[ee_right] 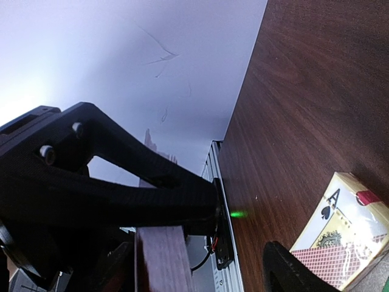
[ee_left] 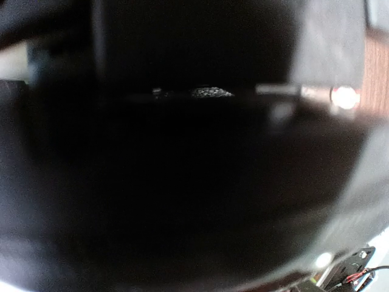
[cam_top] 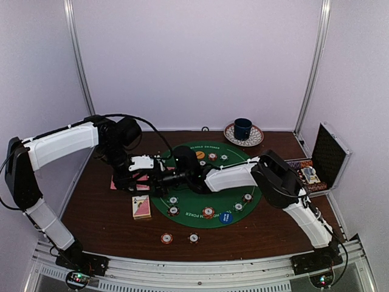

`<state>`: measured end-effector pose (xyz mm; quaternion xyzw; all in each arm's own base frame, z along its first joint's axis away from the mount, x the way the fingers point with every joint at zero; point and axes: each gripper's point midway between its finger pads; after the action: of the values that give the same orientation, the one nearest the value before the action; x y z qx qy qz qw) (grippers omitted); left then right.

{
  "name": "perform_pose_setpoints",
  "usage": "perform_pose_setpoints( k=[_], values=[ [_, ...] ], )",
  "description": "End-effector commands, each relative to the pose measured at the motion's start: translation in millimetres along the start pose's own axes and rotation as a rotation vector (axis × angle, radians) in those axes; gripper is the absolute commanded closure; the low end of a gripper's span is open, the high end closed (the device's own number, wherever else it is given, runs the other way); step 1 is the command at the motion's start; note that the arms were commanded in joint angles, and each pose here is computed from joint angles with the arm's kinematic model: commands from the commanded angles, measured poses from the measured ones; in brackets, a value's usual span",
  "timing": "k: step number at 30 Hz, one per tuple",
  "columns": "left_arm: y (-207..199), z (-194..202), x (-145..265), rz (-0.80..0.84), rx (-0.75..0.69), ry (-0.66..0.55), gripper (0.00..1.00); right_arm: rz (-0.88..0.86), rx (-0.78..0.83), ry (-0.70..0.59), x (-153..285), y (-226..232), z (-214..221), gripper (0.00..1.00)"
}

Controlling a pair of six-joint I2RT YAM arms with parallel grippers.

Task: Distribute texas hold em gaming equipment

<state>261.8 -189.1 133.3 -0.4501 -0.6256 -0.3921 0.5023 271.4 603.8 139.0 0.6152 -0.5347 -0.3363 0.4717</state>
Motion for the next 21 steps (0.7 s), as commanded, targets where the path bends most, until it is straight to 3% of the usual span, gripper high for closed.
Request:
perform_pose_setpoints(
  k=[1, 9, 21],
  values=[
    [3, -8, 8, -0.015, -0.005, -0.034, 1.0, 0.068, -0.041, -0.004, 10, -20, 4, 0.27],
    [2, -7, 7, -0.015, -0.004, -0.029, 1.0, -0.004, -0.017, -0.027, 8, 13, -9, 0.28],
    [2, -5, 9, -0.023, -0.005, -0.026, 1.0, 0.018, -0.028, -0.031, 30, 10, -2, 0.36]
  ],
)
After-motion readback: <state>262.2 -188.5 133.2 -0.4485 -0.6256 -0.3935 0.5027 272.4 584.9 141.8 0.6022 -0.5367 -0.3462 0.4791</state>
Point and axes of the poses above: each gripper's point midway between its finger pads, its own x axis back along the fingers, its own y axis along the line the jaws close on, z = x × y, and after that the axes turned 7 degrees about x, right-handed
